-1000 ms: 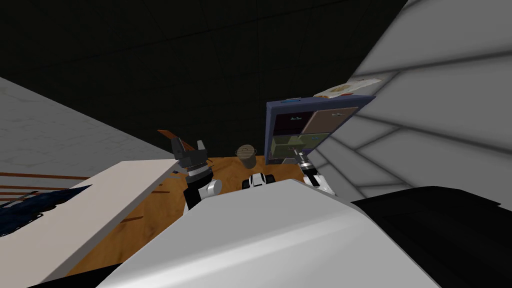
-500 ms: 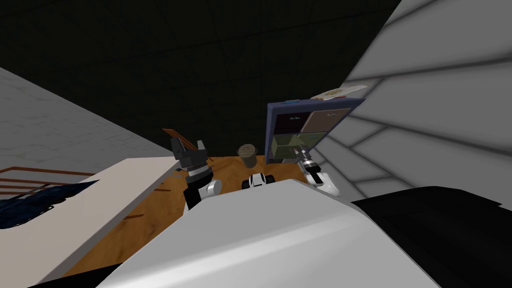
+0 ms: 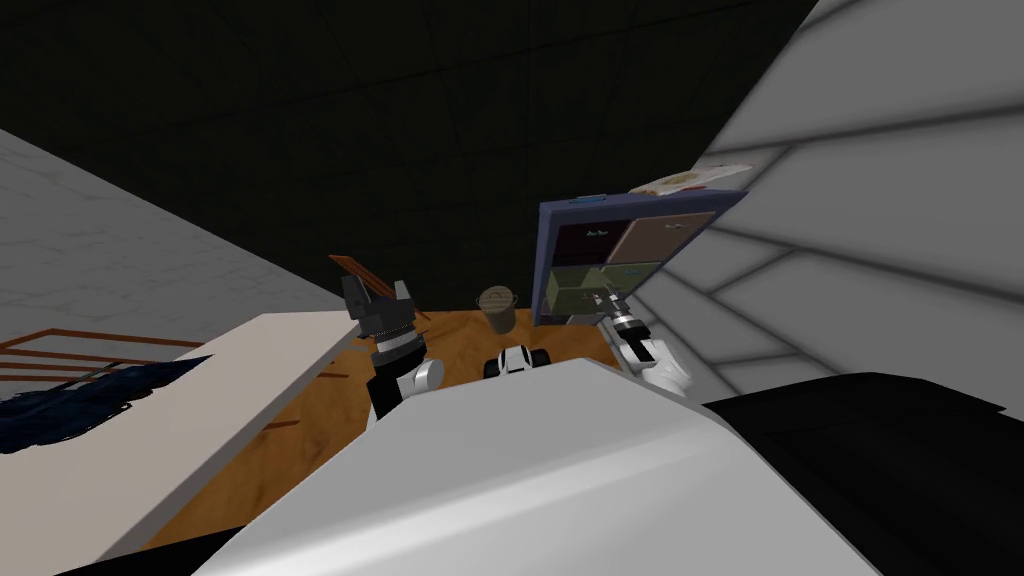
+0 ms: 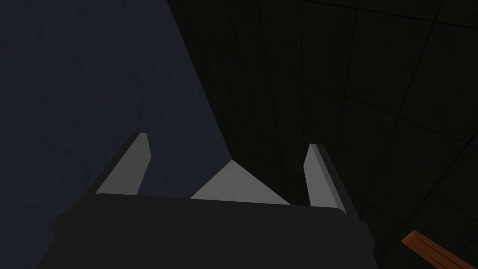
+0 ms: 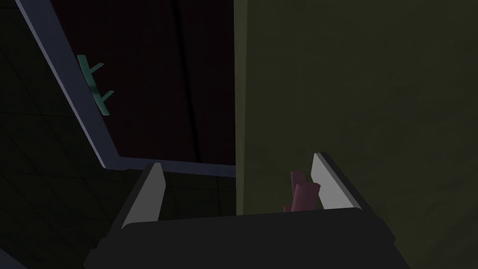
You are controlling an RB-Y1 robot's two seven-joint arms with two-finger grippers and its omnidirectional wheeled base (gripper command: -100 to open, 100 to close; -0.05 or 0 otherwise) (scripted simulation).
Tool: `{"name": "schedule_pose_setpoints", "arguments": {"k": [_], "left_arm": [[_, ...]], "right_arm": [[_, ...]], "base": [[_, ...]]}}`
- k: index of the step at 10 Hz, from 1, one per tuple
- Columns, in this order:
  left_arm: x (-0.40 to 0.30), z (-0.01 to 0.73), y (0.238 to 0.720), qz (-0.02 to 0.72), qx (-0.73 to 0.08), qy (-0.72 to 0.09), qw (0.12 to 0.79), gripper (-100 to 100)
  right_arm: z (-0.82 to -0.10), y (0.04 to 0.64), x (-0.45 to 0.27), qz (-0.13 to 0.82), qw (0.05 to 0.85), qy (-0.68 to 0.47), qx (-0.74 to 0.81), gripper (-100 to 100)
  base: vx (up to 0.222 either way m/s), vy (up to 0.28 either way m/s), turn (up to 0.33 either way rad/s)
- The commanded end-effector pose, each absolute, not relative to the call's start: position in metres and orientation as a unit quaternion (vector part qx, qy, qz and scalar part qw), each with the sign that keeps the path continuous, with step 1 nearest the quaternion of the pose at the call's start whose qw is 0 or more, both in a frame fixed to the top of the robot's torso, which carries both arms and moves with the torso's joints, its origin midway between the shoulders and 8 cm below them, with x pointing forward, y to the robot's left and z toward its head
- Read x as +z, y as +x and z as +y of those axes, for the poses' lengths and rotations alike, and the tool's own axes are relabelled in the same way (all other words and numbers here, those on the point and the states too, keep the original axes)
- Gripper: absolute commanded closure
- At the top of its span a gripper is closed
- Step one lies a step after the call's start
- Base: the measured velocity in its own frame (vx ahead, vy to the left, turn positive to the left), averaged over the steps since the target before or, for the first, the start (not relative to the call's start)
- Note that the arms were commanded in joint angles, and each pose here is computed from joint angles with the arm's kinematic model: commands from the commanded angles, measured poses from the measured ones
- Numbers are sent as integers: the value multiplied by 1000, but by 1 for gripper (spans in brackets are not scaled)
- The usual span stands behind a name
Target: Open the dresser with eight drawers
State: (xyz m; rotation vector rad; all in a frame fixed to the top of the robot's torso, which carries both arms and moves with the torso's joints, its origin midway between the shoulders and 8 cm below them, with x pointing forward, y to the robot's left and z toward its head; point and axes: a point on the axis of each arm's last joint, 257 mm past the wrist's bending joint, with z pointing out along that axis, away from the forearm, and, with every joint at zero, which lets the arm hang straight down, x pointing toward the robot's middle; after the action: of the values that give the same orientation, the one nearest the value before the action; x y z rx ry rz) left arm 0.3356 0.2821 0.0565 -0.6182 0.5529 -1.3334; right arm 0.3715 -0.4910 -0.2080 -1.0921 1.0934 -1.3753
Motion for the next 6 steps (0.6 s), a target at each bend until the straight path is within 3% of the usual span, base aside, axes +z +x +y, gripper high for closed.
{"name": "schedule_pose_setpoints", "arguments": {"k": [1, 6], "left_arm": [[56, 282, 336, 249, -600, -278, 707, 0], [56, 282, 336, 249, -600, -278, 707, 0]], "right_arm": [[-492, 371, -209, 457, 510, -453, -570, 0], [-493, 369, -215, 463, 507, -454, -568, 0]], "base": [[0, 0, 0], [0, 0, 0]]}}
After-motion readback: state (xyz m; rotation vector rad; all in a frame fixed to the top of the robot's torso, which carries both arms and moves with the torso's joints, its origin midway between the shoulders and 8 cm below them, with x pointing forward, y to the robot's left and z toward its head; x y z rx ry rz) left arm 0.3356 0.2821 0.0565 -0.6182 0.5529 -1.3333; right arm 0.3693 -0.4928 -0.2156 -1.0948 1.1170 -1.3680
